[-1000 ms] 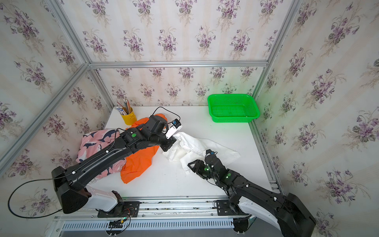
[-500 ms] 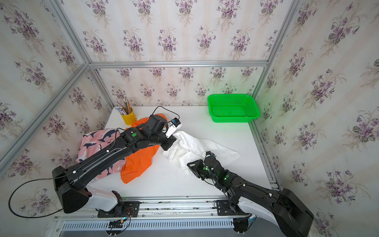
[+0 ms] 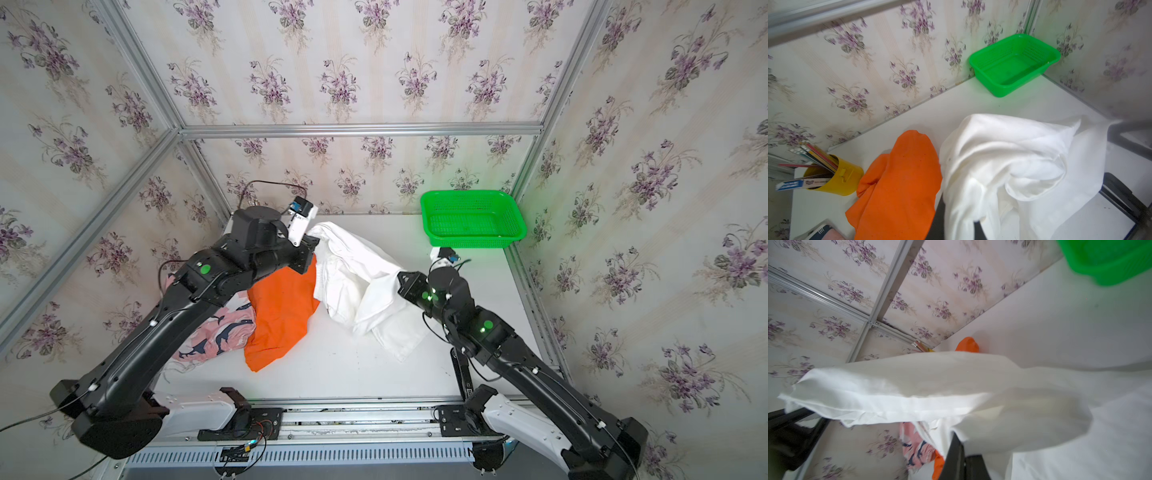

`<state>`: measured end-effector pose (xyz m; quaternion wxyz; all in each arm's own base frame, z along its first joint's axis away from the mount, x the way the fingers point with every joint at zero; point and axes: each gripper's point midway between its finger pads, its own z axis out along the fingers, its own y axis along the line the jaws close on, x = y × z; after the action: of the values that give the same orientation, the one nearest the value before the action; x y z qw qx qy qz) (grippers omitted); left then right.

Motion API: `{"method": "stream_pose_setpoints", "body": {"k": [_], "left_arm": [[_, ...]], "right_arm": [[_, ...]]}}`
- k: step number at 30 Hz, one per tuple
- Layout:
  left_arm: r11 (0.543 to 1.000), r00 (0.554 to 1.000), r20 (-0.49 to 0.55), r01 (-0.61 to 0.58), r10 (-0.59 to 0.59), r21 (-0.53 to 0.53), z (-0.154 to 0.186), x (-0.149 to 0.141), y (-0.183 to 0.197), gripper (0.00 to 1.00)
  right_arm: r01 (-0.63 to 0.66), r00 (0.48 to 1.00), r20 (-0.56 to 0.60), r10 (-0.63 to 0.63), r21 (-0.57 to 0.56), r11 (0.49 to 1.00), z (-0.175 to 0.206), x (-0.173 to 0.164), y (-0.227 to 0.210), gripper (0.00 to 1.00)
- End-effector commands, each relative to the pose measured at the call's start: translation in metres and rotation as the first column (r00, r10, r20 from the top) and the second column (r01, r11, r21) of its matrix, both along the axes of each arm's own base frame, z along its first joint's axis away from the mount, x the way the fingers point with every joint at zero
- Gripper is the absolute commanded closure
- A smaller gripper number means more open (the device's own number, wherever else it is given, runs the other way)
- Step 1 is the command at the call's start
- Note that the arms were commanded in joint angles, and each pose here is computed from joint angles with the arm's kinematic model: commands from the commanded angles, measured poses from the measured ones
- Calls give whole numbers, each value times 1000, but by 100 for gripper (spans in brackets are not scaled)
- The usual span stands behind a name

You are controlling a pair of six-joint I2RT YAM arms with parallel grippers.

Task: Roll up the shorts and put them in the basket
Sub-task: Flatten out the shorts at the center of the board.

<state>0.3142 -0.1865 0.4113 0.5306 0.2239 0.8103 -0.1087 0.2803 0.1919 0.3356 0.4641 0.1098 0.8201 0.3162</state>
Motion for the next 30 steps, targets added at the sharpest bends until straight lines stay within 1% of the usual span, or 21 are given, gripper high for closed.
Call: {"method": "stream_pose_setpoints", "body": {"k": [1,4,6,7,9,11,13,14,16,19,21,22,24,25,27,28,29,30], "left_arm": [[1000,992,123,-23,25,-20,50,-9,16,100],[999,980,196,-13,21,-44,87,-30,29,100],[997,970,242,2,17,-75,107,-44,36,100],[995,963,268,17,10,-95,116,-53,39,100],[988,950,313,60,-13,-140,134,-73,44,100],[978,935,351,117,-49,-174,149,-92,46,100],[962,917,388,185,-95,-201,165,-114,47,100],[955,907,405,216,-119,-204,171,-122,46,100],[931,872,456,298,-176,-211,187,-141,43,100],[914,846,504,328,-172,-238,214,-151,46,100],[910,840,517,333,-168,-245,228,-148,44,100],[911,844,511,327,-162,-252,232,-141,40,100],[919,862,488,296,-139,-260,231,-122,34,100],[927,880,460,265,-121,-264,224,-106,29,100],[949,919,387,185,-75,-257,198,-72,20,100],[962,940,339,128,-40,-242,177,-51,15,100],[971,955,296,77,-7,-225,158,-34,13,100],[981,972,235,21,25,-191,128,-14,9,100]], "right_arm": [[135,989,127,-81,-515,846,22,14,-55,100],[299,947,284,-149,-613,731,80,26,-80,100],[401,906,379,-189,-623,672,116,27,-95,100],[448,881,426,-205,-613,651,135,25,-102,100],[520,834,501,-231,-573,634,168,19,-113,100],[577,786,564,-255,-519,630,199,9,-124,100],[620,736,618,-277,-451,641,233,-5,-137,100],[636,712,641,-286,-417,650,248,-12,-143,100],[657,657,691,-301,-331,677,284,-31,-156,100],[669,572,755,-321,-203,715,340,-59,-172,100],[673,526,785,-327,-149,725,372,-68,-176,100],[676,504,798,-329,-128,726,385,-69,-176,100],[676,479,813,-332,-100,730,394,-63,-169,100],[689,476,811,-341,-102,718,393,-55,-164,100],[711,496,798,-341,-148,687,383,-28,-148,100],[720,515,790,-333,-187,668,373,-8,-140,100],[718,538,777,-327,-219,661,362,12,-132,100],[711,571,754,-325,-257,654,346,38,-130,100]]}}
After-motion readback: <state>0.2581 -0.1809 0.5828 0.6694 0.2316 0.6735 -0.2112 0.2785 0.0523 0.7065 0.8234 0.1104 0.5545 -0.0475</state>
